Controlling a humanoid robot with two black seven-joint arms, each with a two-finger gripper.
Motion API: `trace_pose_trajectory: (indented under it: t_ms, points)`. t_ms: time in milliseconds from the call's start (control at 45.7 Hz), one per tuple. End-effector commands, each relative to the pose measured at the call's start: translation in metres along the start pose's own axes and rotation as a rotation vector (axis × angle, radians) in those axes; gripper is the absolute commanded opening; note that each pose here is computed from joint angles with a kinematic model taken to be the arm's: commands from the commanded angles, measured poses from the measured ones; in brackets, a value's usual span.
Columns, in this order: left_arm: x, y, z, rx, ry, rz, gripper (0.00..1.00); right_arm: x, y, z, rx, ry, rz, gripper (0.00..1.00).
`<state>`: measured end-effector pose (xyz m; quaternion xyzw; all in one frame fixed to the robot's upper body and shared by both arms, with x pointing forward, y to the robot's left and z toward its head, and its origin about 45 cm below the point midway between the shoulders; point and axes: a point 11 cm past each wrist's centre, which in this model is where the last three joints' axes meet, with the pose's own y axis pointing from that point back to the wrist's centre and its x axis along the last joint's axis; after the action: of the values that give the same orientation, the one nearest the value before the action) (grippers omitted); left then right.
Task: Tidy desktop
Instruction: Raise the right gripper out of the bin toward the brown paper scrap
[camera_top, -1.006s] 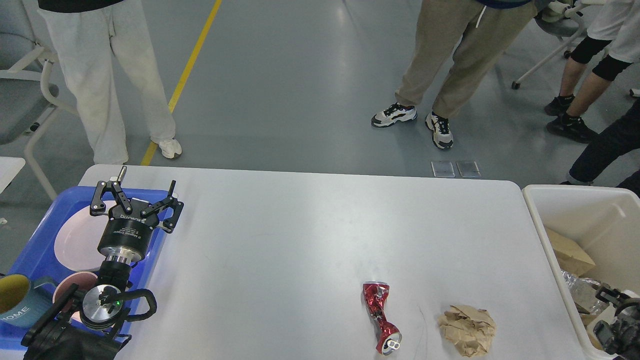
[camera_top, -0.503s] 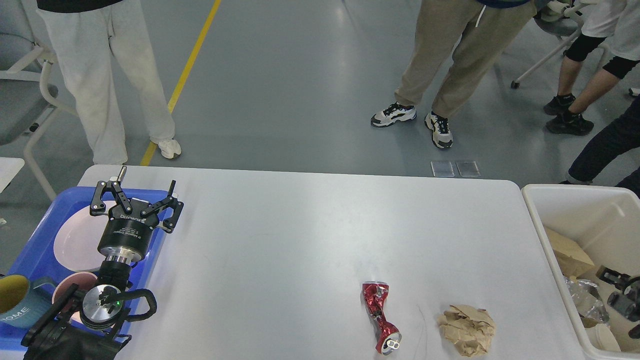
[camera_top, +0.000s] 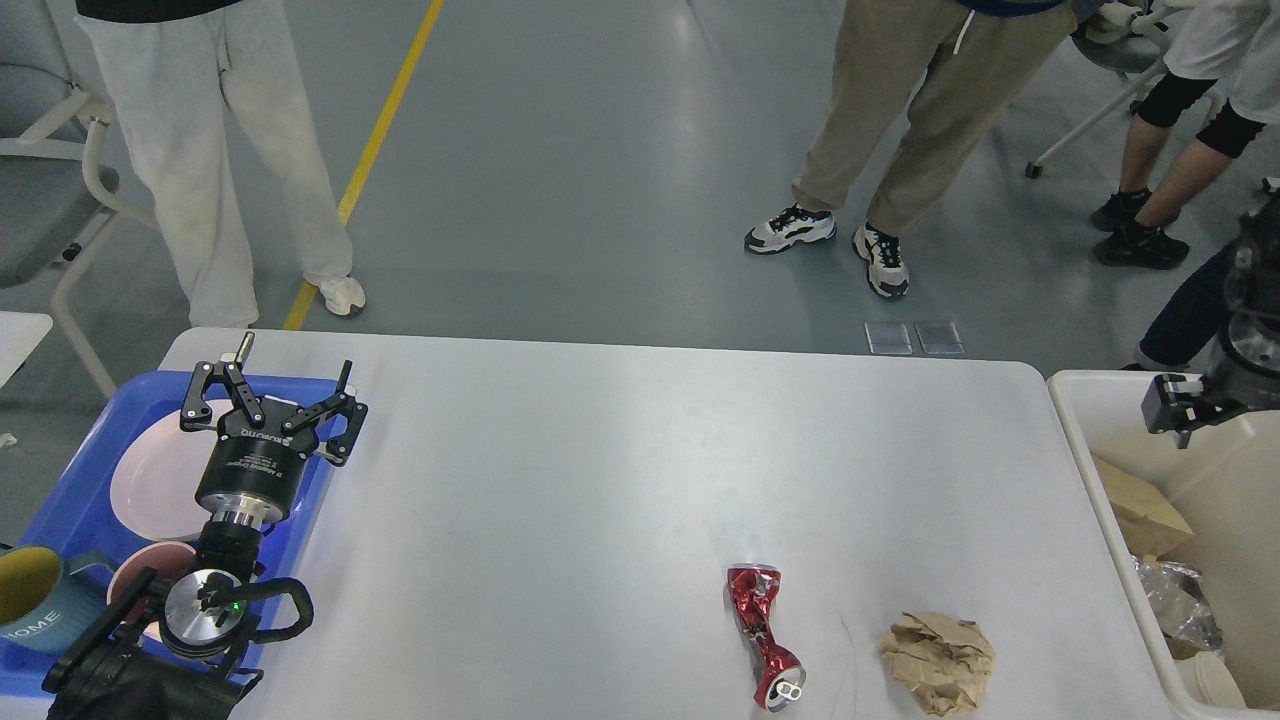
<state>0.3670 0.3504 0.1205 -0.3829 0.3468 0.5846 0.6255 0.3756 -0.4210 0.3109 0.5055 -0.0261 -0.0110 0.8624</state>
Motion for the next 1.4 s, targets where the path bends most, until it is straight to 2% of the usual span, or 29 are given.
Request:
trace_pose_trajectory:
  t_ms: [0,66,175,306,459,788,1006,1203,1378]
  points:
    - [0.0,0.0,0.0,-0.001,0.0,0.0,0.96,-0.01,0.074,-0.022,0.093,0.062,0.008,1.0]
    - [0.0,0.0,0.0,-0.002,0.0,0.002,0.96,-0.035,0.089,-0.039,0.17,0.079,-0.038,1.0]
    - [0.0,0.0,0.0,-0.002,0.0,0.002,0.96,-0.063,0.131,-0.046,0.204,0.128,-0.01,1.0]
    - [0.0,0.0,0.0,-0.002,0.0,0.002,0.96,-0.091,0.144,-0.064,0.27,0.147,0.017,0.99]
    - [0.0,0.0,0.0,-0.002,0.0,0.002,0.96,-0.091,0.154,-0.079,0.373,0.126,0.04,0.99]
    - [0.0,0.0,0.0,-0.002,0.0,0.0,0.96,-0.091,0.147,-0.07,0.39,0.095,0.033,1.0]
    - [0.0,0.0,0.0,-0.002,0.0,0.002,0.96,-0.092,0.097,-0.085,0.399,0.091,-0.053,1.0]
    - [0.0,0.0,0.0,-0.002,0.0,0.0,0.96,-0.094,0.059,-0.112,0.456,0.088,-0.046,0.99]
    - [0.0,0.0,0.0,-0.002,0.0,0.0,0.96,-0.109,0.015,-0.162,0.553,0.111,-0.047,0.99]
